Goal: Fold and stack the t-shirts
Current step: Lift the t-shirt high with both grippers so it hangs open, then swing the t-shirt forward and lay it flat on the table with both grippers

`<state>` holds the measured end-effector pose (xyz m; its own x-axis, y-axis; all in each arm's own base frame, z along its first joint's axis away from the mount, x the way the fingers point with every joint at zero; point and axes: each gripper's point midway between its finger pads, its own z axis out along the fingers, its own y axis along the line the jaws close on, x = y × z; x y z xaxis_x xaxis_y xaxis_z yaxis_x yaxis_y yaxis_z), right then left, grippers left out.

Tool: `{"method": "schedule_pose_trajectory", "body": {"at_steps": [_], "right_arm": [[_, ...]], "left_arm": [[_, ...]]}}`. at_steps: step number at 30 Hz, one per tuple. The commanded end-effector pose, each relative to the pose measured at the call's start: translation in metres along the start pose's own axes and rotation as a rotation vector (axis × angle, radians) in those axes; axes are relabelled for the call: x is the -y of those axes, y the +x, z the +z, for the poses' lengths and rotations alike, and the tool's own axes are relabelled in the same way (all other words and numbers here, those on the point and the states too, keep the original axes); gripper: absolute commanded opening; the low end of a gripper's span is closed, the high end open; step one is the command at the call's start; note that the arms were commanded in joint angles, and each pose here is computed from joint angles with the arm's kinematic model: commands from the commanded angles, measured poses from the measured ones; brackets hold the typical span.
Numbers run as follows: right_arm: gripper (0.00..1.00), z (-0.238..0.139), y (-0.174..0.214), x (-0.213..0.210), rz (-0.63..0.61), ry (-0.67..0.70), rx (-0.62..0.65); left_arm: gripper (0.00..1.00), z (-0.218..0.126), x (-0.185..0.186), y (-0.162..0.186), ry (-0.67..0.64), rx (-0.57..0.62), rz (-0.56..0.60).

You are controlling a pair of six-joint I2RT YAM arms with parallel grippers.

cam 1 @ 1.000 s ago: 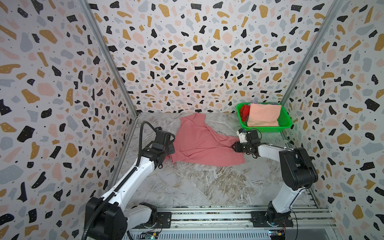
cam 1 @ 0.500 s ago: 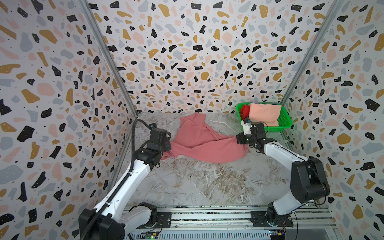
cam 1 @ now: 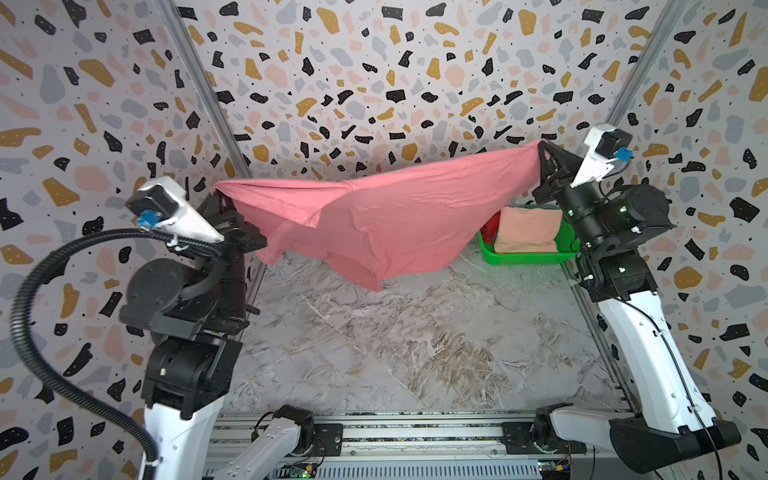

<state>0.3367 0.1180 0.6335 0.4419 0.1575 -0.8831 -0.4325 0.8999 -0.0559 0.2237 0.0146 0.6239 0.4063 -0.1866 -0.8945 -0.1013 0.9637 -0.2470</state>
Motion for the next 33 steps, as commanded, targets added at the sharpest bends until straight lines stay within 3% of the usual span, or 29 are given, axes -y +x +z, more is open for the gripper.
{"method": "schedule_pose_trajectory", "body": {"at_steps": [1, 4, 8, 15, 18, 20, 23, 27, 30, 33], "right_arm": [[0.0, 0.019, -0.017, -0.001, -0.08, -0.03, 0.09], [0.0, 0.042, -0.002, 0.0, -0.055, -0.061, 0.078], [0.0, 0.073, 0.031, 0.001, 0.006, -0.101, 0.047], [0.0, 0.133, 0.092, 0.012, 0.08, -0.139, -0.038], [0.0, 0.152, 0.096, 0.02, 0.096, -0.142, -0.029], [0.0, 0.156, 0.085, 0.029, 0.101, -0.131, 0.01], [0.0, 0.148, 0.053, 0.038, 0.081, -0.113, 0.08], [0.0, 0.126, 0.034, 0.032, 0.049, -0.113, 0.086], [0.0, 0.107, 0.048, 0.022, 0.073, -0.139, 0.031], [0.0, 0.084, 0.095, 0.012, 0.121, -0.154, -0.107]], "left_arm": [[0.0, 0.024, 0.017, -0.013, 0.029, 0.069, 0.097], [0.0, 0.049, 0.027, 0.002, 0.028, 0.056, 0.136], [0.0, 0.091, 0.039, 0.048, 0.02, -0.016, 0.183], [0.0, 0.185, 0.044, 0.119, 0.084, -0.142, 0.162], [0.0, 0.214, 0.043, 0.115, 0.097, -0.15, 0.154], [0.0, 0.224, 0.044, 0.093, 0.109, -0.105, 0.135], [0.0, 0.217, 0.032, 0.046, 0.086, 0.0, 0.103], [0.0, 0.179, 0.024, -0.003, 0.073, 0.088, 0.12], [0.0, 0.144, 0.011, -0.009, 0.026, 0.075, 0.163], [0.0, 0.109, -0.007, 0.026, -0.016, -0.021, 0.179]]}}
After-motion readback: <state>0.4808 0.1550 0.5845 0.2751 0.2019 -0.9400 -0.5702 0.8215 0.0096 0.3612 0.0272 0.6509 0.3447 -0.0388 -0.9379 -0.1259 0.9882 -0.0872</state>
